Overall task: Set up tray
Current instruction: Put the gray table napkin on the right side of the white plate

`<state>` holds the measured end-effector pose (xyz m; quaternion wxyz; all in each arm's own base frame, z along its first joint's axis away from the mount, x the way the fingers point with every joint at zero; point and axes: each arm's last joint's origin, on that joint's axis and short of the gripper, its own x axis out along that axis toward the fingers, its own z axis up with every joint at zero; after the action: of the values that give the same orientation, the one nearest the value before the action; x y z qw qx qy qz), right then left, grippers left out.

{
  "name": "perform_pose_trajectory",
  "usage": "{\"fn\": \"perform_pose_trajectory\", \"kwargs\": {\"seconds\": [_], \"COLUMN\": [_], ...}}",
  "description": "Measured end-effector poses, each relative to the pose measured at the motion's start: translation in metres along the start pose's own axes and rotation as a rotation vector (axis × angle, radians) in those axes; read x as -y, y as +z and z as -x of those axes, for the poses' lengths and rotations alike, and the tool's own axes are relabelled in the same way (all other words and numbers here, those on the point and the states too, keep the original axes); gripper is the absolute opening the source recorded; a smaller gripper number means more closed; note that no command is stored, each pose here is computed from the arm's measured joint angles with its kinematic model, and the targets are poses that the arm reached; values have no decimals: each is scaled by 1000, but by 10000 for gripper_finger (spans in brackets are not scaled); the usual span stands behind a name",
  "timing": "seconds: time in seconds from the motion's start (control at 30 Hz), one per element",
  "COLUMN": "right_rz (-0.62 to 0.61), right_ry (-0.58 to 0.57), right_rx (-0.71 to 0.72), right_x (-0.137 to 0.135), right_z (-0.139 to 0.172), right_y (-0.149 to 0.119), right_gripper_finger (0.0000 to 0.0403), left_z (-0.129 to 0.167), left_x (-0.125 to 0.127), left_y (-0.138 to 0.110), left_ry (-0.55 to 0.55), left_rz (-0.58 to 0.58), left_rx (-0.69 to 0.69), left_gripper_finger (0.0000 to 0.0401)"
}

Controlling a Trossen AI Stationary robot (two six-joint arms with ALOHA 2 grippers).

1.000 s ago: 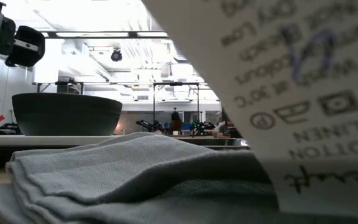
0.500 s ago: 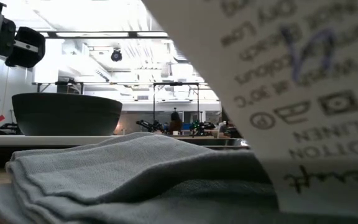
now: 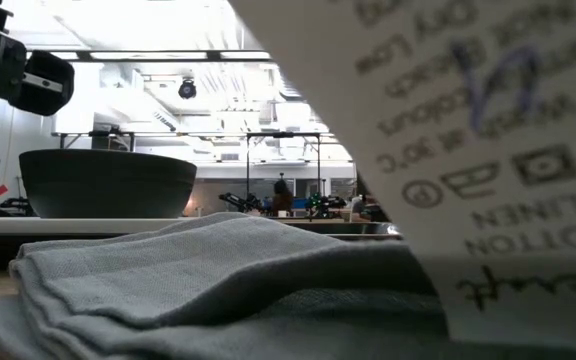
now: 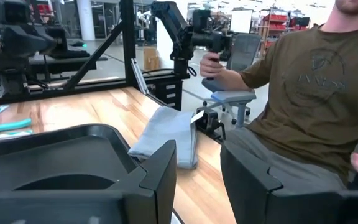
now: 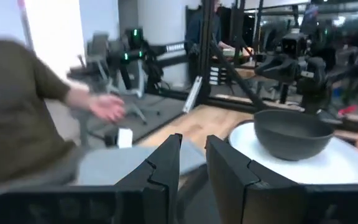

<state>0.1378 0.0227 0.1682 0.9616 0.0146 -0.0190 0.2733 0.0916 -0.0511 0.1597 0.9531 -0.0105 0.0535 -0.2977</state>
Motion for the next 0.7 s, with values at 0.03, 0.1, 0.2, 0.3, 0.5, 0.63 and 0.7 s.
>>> {"fn": "perform_pose_trajectory", "kwargs": {"seconds": [0.03, 0.1, 0.2, 0.3, 0.5, 0.63, 0.7], "right_rz": [-23, -38, -106, -159, -334, -395, -392], "right_ry": [-13, -59, -91, -130, -367, -424, -408], "right_rx": [12, 23, -7, -28, -49, -67, -81], "right_x": [0, 2, 3, 5, 13, 18, 19], "right_z": [0, 0, -1, -2, -4, -9, -14], "right_y": [1, 2, -2, -5, -15, -16, -14], "right_gripper_finger": [69, 68, 70, 72, 72, 72, 72], "left_z": [0, -1, -2, -2, -4, -5, -6], "left_x": [0, 0, 0, 0, -1, -1, -1], "left_y": [0, -1, -2, -3, -6, -7, -8], "left_ry": [1, 1, 1, 2, 3, 3, 4], "left_rz": [1, 2, 4, 6, 10, 12, 11], "left_rx": [-4, -14, -27, -40, -68, -85, -92], "left_gripper_finger": [107, 107, 107, 107, 107, 107, 107]}}
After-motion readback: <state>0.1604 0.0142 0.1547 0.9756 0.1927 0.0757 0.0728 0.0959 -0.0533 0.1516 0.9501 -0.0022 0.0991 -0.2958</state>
